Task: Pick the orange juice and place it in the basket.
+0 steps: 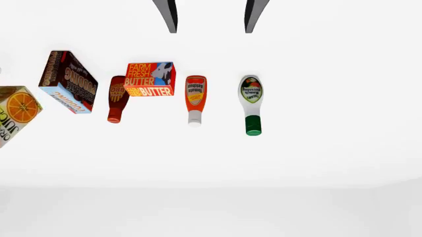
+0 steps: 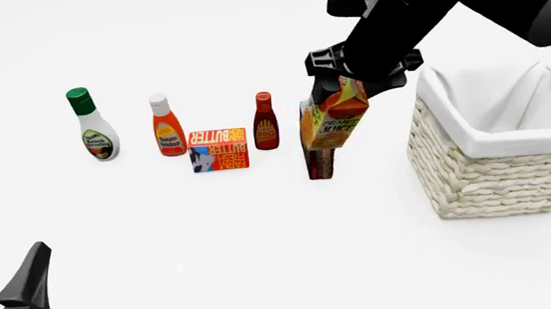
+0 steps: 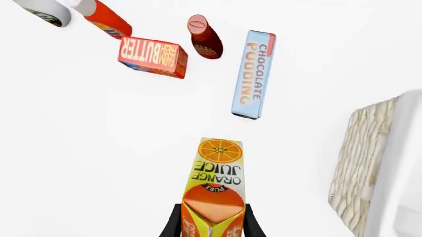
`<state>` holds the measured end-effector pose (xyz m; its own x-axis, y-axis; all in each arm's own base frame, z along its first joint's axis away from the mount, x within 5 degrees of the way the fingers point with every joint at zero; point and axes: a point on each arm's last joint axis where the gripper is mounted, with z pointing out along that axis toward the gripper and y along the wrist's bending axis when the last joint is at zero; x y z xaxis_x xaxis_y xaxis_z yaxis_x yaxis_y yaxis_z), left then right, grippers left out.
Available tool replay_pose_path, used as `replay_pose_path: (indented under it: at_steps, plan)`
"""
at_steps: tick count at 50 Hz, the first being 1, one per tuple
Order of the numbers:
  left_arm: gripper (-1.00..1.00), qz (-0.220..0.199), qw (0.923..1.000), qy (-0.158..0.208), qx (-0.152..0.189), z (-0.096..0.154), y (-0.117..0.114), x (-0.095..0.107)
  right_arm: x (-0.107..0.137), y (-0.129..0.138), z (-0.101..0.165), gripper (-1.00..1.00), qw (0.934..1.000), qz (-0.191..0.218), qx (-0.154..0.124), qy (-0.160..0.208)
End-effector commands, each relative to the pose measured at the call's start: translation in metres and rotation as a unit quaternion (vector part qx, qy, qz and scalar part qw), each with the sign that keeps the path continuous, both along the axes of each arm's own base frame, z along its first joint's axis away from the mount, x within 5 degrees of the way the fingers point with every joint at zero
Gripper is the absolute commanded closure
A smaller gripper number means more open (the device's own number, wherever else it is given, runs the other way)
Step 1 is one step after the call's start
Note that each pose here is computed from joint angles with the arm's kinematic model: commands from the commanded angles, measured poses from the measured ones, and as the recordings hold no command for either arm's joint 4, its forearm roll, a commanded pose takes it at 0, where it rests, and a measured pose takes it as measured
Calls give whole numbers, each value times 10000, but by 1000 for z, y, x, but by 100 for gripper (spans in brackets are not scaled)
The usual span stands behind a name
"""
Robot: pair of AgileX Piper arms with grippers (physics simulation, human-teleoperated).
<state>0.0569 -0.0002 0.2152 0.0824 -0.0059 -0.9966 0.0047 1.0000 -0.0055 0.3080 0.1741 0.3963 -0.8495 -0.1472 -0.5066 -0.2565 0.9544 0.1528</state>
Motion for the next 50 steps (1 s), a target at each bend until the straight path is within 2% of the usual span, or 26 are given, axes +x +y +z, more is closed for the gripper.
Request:
replay_pose_path:
  at_steps: [1,30,39,41,50]
  plan:
    - [-100,7,10000,1,-2,0,0,0,0,-1,11,100,9998,46,68,-184]
    - [-100,7,10000,1,-2,0,0,0,5,-23,48,100,9961,107,105,-869]
    - [-100,7,10000,2,-2,0,0,0,5,-26,57,100,9945,110,131,-1033]
    - [-100,8,10000,1,-3,0,0,0,2,-20,62,100,9937,151,217,-1090]
    - [-100,6,10000,2,-1,0,0,0,3,-43,75,100,9906,21,127,-1359]
